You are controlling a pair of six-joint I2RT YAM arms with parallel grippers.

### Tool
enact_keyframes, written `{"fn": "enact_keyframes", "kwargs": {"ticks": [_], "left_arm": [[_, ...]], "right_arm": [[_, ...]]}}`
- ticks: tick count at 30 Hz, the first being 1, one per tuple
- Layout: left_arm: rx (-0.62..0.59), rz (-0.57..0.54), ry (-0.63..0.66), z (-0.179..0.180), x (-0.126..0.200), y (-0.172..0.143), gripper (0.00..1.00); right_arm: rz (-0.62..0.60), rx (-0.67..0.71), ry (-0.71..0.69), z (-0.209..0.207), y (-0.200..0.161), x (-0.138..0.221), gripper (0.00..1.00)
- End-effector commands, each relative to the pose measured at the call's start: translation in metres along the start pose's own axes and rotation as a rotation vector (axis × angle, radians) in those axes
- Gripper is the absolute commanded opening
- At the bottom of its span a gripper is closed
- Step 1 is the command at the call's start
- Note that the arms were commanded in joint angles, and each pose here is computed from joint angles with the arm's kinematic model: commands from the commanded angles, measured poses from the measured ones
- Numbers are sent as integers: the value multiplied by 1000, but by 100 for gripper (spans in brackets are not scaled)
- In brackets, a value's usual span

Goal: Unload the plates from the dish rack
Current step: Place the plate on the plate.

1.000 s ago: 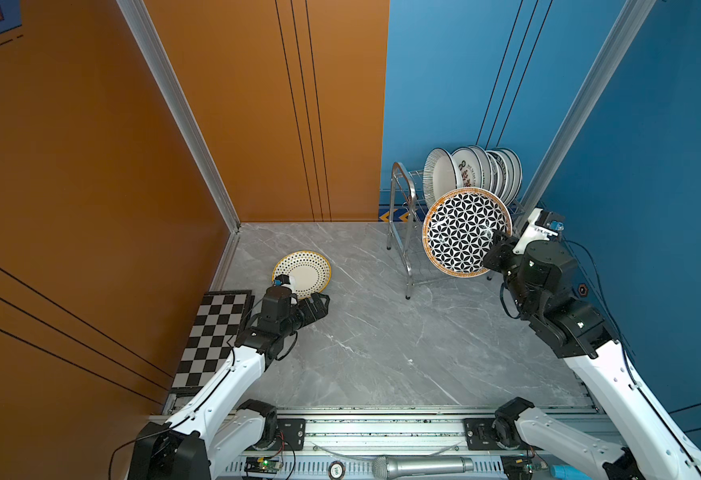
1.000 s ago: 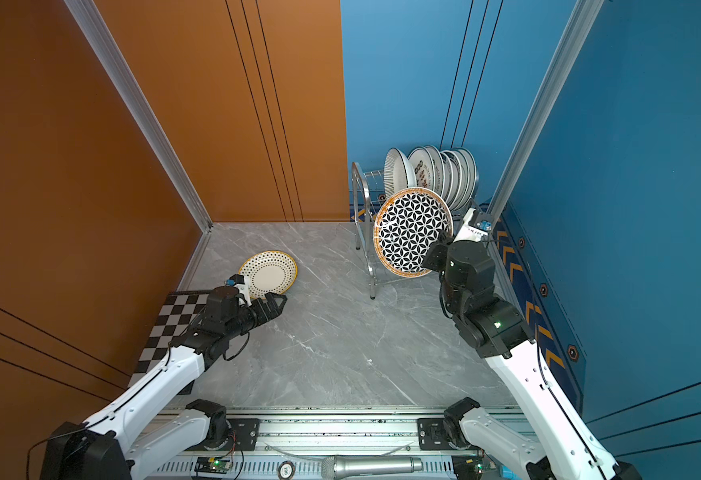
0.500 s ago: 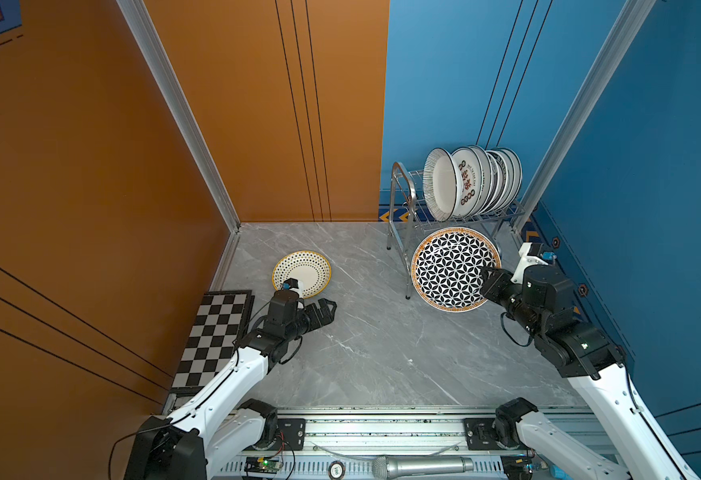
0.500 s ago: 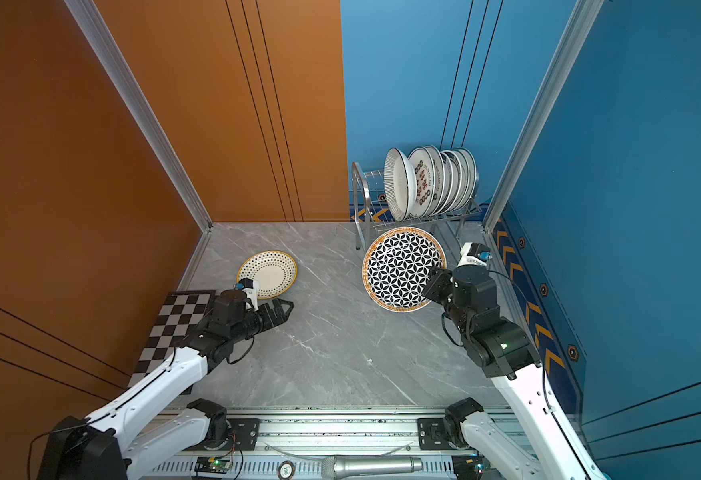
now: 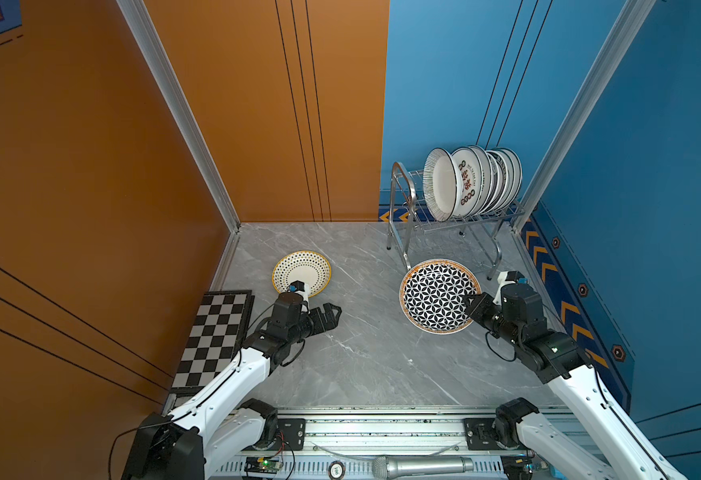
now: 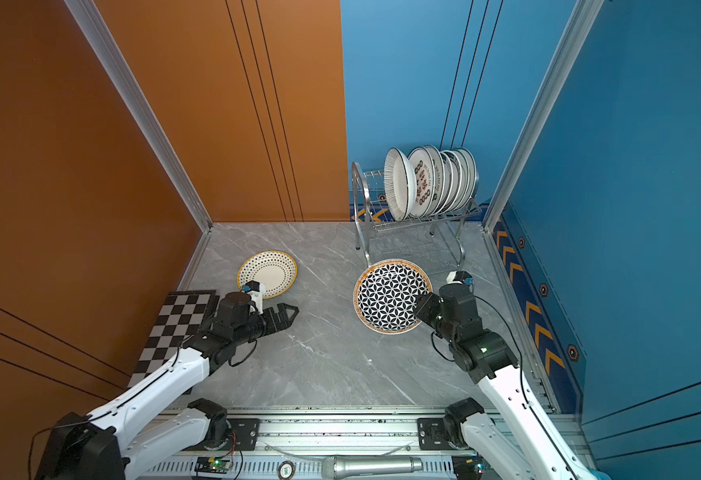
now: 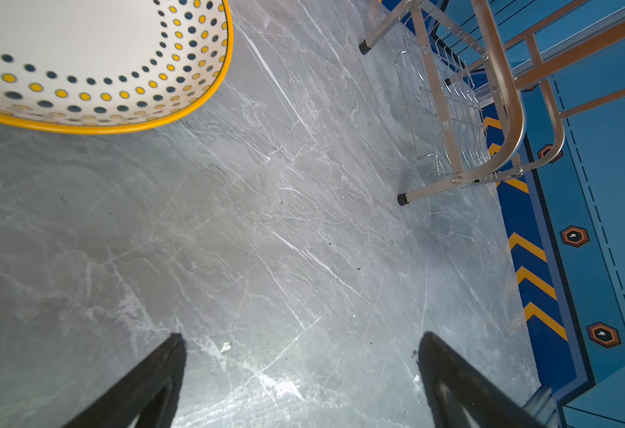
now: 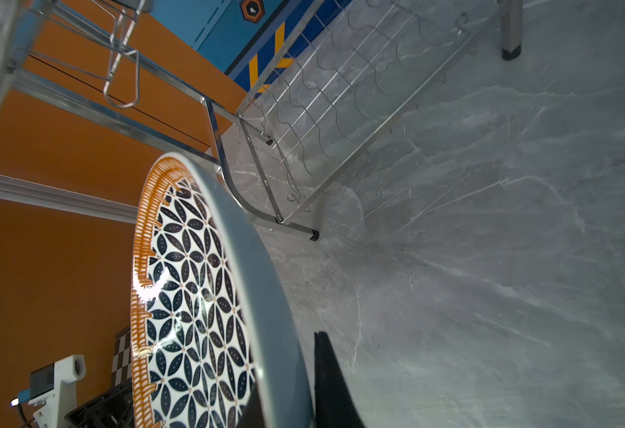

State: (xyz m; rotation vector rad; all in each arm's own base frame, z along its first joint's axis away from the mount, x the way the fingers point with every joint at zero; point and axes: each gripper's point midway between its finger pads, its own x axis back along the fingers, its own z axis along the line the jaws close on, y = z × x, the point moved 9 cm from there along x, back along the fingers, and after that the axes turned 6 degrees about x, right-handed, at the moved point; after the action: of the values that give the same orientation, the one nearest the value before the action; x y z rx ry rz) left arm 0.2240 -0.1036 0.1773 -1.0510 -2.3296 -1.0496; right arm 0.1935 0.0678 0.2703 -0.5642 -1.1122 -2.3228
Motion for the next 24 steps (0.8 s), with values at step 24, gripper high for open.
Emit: {"fn": "enact_keyframes", "kwargs": {"ticks": [24], "left_arm": [[34,218,-191,-26,-27,-24,94]], "right_arm": [[172,-61,225,45,-67,-119,0]]}}
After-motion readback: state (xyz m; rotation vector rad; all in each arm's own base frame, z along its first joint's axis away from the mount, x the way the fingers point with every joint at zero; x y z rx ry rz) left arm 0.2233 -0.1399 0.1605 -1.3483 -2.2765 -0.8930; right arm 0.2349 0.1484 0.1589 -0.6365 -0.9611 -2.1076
